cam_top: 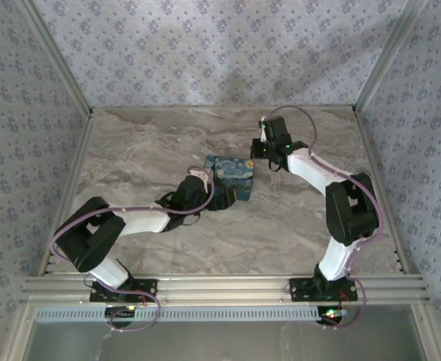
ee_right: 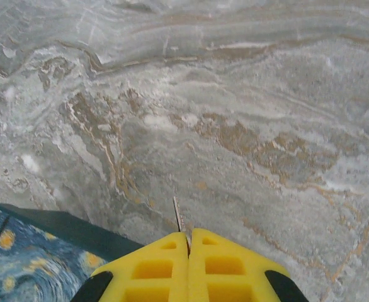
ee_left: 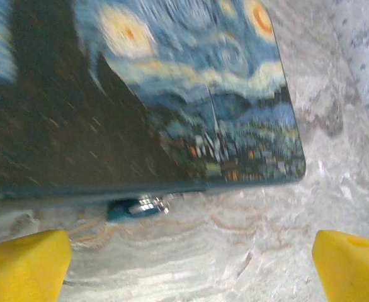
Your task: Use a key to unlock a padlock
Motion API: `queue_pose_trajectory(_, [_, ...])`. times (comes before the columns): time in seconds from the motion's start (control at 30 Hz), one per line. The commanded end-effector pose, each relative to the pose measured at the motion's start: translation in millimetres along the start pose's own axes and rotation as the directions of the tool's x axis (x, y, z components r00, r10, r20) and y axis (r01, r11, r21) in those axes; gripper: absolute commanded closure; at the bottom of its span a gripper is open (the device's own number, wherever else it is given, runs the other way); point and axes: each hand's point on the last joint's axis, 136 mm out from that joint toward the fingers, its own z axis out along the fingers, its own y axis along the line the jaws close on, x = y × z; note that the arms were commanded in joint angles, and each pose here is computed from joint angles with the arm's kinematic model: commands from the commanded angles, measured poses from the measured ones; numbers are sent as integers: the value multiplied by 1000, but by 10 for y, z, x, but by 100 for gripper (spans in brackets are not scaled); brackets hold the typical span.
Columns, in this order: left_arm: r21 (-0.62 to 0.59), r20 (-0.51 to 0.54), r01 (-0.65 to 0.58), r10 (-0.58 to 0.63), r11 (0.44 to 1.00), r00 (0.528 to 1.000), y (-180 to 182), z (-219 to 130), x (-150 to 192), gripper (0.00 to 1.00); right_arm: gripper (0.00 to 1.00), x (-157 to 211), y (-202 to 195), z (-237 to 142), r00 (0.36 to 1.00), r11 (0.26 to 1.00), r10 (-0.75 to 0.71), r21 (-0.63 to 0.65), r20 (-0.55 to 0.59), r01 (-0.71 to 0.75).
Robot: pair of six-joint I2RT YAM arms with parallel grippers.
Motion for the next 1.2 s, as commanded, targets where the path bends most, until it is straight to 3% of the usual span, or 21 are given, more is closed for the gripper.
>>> queue_pose_trajectory(0.0, [-12,28,-166,166,986,986,-37,65,58,2,100,31,-16,89,998,999,-40,31,-38,41])
queue_pose_trajectory(0.27, [-41,44,-335,337,941,941,13,235,173,2,100,19,76,260,994,994,-97,44,-57,99])
queue_pose_trajectory(0.43, [-46,77,-452,455,891,887,-49,312,252,2,100,-7,113,319,991,992,-119,46,-58,122])
queue_pose_trajectory(0.73, [48,79,-491,487,870,870,-186,489,387,2,100,137,113,497,986,990,-130,45,-104,136])
queue_pose_trajectory(0.93, [126,175,-572,549,811,817,-320,443,422,5,100,203,144,508,985,990,-130,33,-111,134])
queue_pose_trajectory(1.17, [140,201,-542,512,829,835,-289,442,399,3,100,245,128,506,985,990,-130,34,-115,134])
